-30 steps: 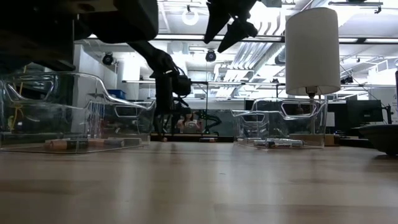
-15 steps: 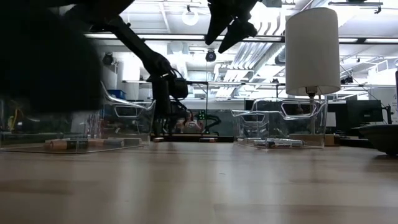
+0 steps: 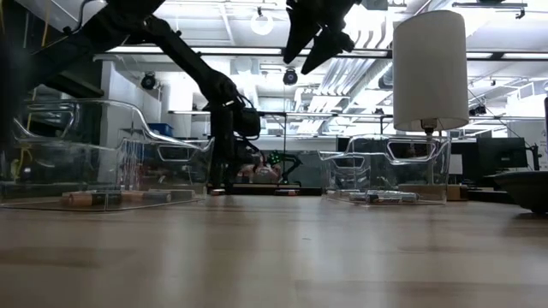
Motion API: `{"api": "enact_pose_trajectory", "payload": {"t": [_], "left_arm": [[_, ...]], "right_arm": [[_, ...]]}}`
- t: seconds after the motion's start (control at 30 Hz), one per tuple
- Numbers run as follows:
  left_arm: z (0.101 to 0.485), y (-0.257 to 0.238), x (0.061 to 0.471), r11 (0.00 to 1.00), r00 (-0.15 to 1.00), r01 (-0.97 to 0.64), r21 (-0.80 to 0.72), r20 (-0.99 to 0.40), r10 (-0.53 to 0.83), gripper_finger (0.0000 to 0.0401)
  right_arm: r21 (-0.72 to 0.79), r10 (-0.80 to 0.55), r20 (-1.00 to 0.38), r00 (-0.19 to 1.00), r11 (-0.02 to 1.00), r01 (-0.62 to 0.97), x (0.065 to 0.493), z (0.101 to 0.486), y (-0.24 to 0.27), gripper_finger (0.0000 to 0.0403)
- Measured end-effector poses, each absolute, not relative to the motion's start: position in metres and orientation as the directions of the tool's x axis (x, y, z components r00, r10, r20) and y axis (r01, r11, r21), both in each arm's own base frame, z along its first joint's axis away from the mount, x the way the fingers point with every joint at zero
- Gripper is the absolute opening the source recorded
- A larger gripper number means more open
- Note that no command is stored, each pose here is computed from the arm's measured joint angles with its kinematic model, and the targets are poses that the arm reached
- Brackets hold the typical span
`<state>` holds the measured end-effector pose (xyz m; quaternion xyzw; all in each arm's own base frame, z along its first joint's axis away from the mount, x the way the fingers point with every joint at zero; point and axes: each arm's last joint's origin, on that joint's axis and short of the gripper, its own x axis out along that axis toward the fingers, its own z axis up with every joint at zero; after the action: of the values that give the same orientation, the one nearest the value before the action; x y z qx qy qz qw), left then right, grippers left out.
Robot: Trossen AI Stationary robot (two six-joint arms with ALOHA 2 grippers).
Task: Sort batteries
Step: Put the brown battery into the left transparent bin
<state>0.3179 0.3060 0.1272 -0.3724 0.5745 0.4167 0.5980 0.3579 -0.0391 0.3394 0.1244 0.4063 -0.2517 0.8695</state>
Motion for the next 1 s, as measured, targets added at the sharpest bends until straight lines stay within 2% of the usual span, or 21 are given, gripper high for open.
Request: {"api": "enact_pose_trajectory", "payload": {"t": [0.17,0.33,0.4,0.5,0.63,0.73,0.87,1.0], "left_arm": [[0.126,0.299,0.317,0.375,-0.049,-0.925,0.061,-0.998,0.04,0.0115],[0.126,0.291,0.322,0.416,-0.078,-0.905,0.091,-0.996,0.048,0.011],[0.126,0.289,0.324,0.425,-0.089,-0.899,0.107,-0.994,0.06,0.0091],[0.126,0.288,0.322,0.466,-0.09,-0.88,0.097,-0.995,0.036,0.0033],[0.138,0.284,0.32,0.553,-0.073,-0.83,0.07,-0.997,0.016,0.0028],[0.155,0.278,0.317,0.603,-0.06,-0.795,0.059,-0.998,0.019,0.0028],[0.213,0.267,0.316,0.661,0.093,-0.75,0.004,-0.989,0.112,0.0028],[0.263,0.225,0.309,0.717,0.203,-0.697,-0.016,-0.963,0.176,0.0028]], "right_arm": [[0.028,-0.336,-0.769,0.544,0.832,0.554,0.358,0.339,-0.039,0.027],[0.032,-0.336,-0.769,0.543,0.829,0.559,0.358,0.339,-0.039,0.027],[0.04,-0.336,-0.769,0.544,0.824,0.565,0.358,0.339,-0.039,0.027],[0.049,-0.335,-0.769,0.544,0.818,0.573,0.358,0.339,-0.038,0.027],[0.044,-0.332,-0.77,0.545,0.824,0.565,0.358,0.339,-0.036,0.027],[0.03,-0.331,-0.772,0.543,0.834,0.551,0.358,0.339,-0.036,0.027],[0.003,-0.343,-0.769,0.539,0.842,0.54,0.358,0.339,-0.036,0.027],[-0.035,-0.387,-0.757,0.527,0.829,0.558,0.357,0.339,-0.038,0.027]]}}
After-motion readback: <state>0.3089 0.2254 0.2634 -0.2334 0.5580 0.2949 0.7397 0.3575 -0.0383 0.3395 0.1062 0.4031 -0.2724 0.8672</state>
